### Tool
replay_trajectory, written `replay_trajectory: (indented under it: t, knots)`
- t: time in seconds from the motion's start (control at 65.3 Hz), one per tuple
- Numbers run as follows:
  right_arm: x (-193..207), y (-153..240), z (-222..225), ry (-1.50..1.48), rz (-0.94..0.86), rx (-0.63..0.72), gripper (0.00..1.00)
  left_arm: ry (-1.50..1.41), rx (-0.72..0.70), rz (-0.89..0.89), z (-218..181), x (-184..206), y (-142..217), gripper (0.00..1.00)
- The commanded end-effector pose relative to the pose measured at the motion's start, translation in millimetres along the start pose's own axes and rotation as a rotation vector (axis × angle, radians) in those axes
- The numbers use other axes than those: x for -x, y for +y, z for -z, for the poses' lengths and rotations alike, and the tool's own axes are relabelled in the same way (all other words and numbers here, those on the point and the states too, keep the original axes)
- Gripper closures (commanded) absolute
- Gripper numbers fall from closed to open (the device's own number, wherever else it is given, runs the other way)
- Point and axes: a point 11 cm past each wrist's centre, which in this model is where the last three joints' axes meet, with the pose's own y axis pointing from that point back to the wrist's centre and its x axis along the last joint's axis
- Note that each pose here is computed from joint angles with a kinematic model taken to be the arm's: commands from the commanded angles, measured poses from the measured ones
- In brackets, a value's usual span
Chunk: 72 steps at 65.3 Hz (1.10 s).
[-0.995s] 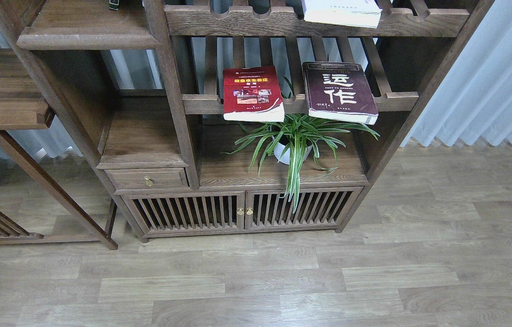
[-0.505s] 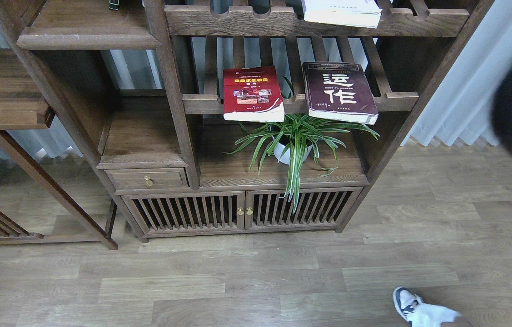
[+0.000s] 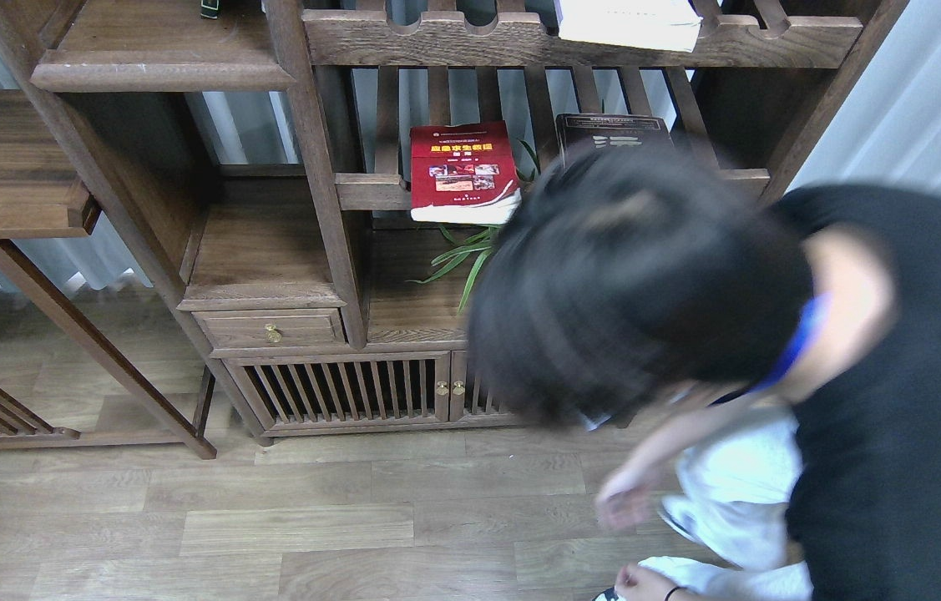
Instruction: Organize books on shelf
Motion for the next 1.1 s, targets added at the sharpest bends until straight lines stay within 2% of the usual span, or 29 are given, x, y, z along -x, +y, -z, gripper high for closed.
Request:
replay_trajectory:
  t: [0.0,1.087]
  knots:
    - [0.0,0.0,0.0,0.0,0.0,0.0,0.01,0.008,-0.014,-0.094,5.0,-32.5,2.4,0.0]
    - [0.0,0.0,0.0,0.0,0.0,0.0,0.01,0.008,-0.014,-0.094,5.0,-32.5,2.4,0.0]
